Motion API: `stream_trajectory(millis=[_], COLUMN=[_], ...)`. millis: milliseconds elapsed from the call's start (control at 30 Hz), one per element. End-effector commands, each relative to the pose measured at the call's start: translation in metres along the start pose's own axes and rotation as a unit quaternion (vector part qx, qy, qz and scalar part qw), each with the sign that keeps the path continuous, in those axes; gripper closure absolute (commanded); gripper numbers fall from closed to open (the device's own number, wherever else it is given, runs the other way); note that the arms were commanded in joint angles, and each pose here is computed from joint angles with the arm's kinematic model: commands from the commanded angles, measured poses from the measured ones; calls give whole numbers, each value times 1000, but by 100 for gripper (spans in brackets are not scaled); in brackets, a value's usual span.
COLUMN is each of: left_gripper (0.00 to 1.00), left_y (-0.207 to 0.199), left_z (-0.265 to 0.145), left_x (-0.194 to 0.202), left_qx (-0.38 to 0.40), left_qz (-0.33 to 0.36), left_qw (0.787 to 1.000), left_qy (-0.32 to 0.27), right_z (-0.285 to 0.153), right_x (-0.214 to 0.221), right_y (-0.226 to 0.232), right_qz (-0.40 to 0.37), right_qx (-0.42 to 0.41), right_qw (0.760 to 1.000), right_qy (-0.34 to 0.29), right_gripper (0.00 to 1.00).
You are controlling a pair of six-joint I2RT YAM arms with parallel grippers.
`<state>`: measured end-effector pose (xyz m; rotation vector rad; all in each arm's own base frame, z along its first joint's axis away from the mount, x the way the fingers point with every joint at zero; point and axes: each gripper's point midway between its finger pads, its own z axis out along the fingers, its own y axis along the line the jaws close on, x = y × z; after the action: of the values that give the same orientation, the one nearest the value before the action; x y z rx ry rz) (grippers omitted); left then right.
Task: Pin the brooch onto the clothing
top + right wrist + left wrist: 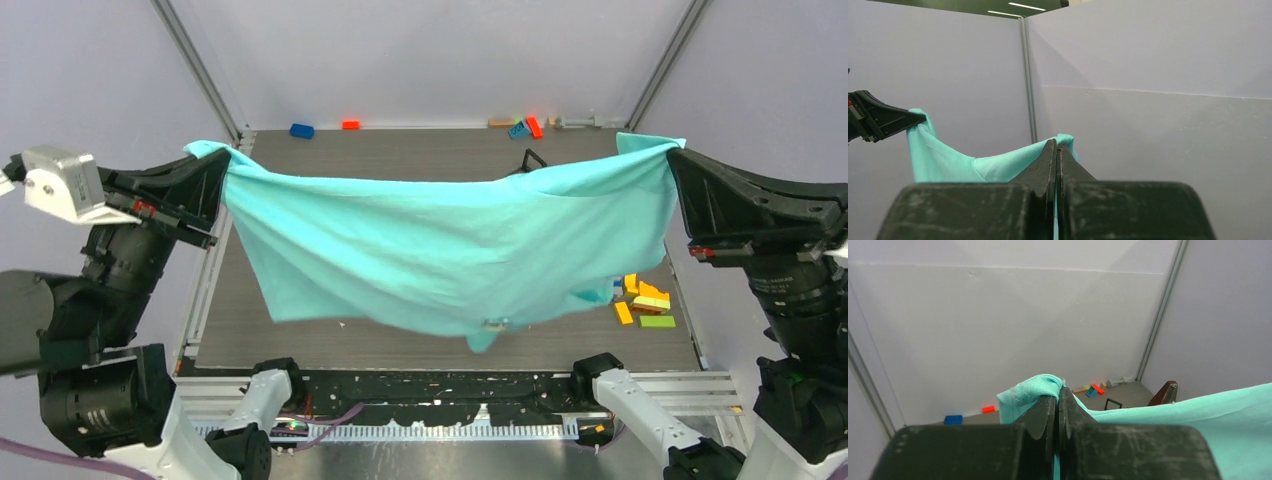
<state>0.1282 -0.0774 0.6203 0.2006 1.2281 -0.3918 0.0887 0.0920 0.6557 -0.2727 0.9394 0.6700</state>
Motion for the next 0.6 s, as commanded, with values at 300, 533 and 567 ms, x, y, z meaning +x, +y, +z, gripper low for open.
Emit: stream_trajectory(millis=[300, 533, 567], left_gripper=[100, 90, 70], left_y=[157, 243, 251], left_z=[118, 154, 156], left_x=[219, 408, 429], left_qx=[-133, -202, -207], left_qz=[-167, -231, -239], left_qw=[956, 902, 895], left_qy=[199, 302, 315], right_z=[125, 151, 148], right_x=[251, 502, 527], right_y=[-159, -249, -254], right_qz=[-4, 31, 41], right_qx=[132, 164, 168], right_qw=[979, 949, 941], right_qy=[156, 268, 292], right_gripper=[100, 100, 97])
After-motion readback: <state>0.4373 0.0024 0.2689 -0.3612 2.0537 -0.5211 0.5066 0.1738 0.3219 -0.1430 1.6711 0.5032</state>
